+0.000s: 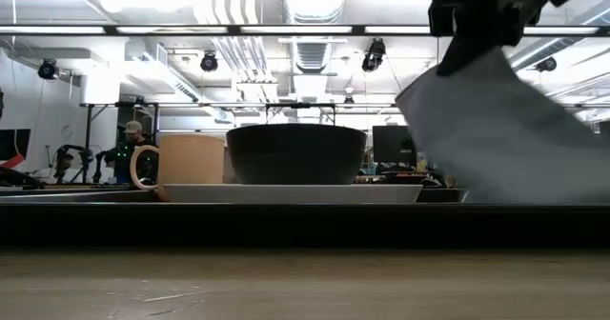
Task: Set up tray
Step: Put the gray napkin to the right of the white plate on the black serving tray
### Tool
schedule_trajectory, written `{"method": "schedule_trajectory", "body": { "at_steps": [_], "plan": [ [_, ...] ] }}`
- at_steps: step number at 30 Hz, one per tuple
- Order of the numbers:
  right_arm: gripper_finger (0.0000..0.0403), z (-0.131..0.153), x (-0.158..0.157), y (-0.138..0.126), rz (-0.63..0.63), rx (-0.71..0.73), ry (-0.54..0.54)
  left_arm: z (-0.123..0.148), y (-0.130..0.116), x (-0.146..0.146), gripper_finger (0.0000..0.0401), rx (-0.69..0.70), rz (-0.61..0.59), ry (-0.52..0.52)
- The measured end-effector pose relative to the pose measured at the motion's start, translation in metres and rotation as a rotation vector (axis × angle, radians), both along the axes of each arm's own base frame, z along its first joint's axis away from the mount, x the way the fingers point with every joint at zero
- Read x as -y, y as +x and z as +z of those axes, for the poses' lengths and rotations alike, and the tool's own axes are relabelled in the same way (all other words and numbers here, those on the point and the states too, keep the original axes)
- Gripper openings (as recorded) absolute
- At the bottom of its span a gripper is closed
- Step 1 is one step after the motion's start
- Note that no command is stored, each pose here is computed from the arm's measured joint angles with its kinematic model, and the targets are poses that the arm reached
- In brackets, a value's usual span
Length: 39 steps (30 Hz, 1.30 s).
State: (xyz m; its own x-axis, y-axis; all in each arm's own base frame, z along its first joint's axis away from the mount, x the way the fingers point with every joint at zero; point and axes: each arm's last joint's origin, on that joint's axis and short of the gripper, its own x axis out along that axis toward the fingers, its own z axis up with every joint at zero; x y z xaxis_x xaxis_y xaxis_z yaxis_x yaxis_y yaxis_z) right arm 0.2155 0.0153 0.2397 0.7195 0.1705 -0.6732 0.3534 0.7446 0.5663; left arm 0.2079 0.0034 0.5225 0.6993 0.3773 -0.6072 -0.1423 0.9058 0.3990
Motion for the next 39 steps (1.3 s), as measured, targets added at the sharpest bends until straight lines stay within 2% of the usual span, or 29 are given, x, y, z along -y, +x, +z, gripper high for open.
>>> {"method": "schedule_trajectory", "body": {
  "at_steps": [5,11,17,23,26,29,33,39],
  "plan": [
    [0.0008,-0.030,0.024,-0.001,-0.029,-0.046,-0.012,-0.008,0.007,0.000,0.0134,-0.038,0.000,0.002],
    [0.0008,-0.051,0.046,0.008,-0.014,-0.045,-0.014,-0.020,0.015,0.001,0.0134,-0.094,0.000,0.004],
    [0.0008,-0.064,0.064,0.005,-0.018,-0.110,-0.044,-0.025,0.018,0.001,0.0134,-0.105,0.022,-0.028],
    [0.0008,-0.067,0.081,-0.002,-0.055,-0.113,-0.082,-0.026,0.018,0.002,0.0134,-0.111,0.001,-0.062],
    [0.0013,-0.067,0.081,-0.002,-0.024,-0.108,-0.112,-0.027,0.017,0.002,0.0134,-0.108,-0.007,-0.087],
    [0.0031,-0.065,0.081,-0.001,-0.014,-0.100,-0.120,-0.027,0.017,0.003,0.0134,-0.115,-0.015,-0.096],
    [0.0079,-0.058,0.082,0.002,0.005,-0.083,-0.139,-0.027,0.017,0.003,0.0134,-0.116,-0.017,-0.095],
    [0.0156,-0.019,0.087,0.010,0.008,-0.006,-0.188,-0.027,0.017,0.003,0.0134,-0.116,-0.018,-0.094]
  ]
}}
